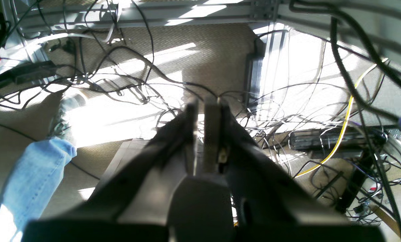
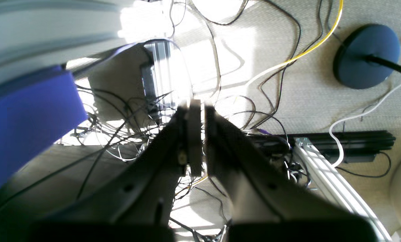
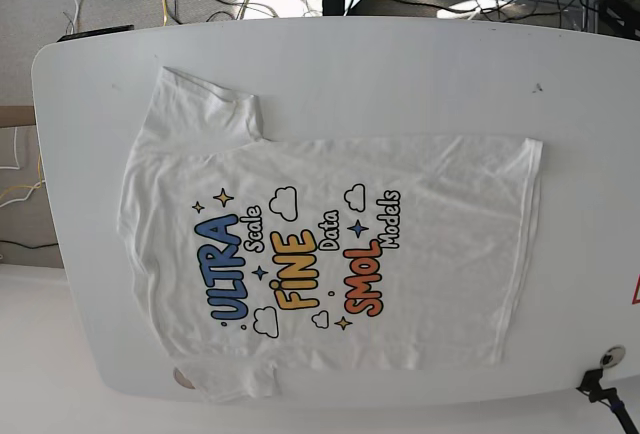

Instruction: Fold the T-shirt properly

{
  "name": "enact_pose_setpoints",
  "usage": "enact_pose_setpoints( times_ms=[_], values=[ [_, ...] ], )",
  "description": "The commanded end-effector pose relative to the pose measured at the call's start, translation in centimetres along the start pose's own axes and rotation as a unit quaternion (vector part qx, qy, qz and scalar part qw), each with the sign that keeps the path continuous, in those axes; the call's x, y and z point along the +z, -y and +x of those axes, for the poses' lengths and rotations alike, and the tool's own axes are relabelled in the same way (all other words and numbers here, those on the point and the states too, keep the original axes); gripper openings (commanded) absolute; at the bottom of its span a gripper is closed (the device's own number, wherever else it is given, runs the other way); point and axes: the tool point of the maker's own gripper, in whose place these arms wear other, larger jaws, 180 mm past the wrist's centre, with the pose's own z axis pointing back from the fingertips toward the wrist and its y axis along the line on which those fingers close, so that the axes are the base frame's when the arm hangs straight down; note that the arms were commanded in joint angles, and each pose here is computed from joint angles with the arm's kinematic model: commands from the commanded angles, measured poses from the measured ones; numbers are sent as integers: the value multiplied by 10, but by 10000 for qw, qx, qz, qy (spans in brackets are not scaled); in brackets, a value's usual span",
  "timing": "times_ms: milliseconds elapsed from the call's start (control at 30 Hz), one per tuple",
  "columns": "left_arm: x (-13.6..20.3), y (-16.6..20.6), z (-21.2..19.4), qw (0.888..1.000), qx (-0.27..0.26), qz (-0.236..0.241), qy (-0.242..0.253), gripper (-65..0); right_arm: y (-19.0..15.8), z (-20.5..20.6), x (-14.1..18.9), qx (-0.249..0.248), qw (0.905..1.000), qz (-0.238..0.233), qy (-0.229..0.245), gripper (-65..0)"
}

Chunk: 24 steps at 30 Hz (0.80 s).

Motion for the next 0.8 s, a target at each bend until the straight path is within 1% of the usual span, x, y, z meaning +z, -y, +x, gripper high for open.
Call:
enact_pose_setpoints(
  times_ms=[0,300,433,633,767],
  values=[
    [6,-2,-3,10000,-36,22,83,-630,12,13,8,88,9994,-69,315,-647],
    [46,2,6,9978,-130,-14,651,-631,9,13,58,133,9963,-22,849,-647],
    [63,3,2,9969,-171,-31,766,-631,8,17,81,138,9942,-22,1063,-647],
    [96,-1,1,9946,-322,-32,989,-632,5,33,120,150,9890,8,1473,-647],
    [119,-5,13,9910,-449,-38,1257,-631,4,48,145,152,9843,26,1760,-647]
  ],
)
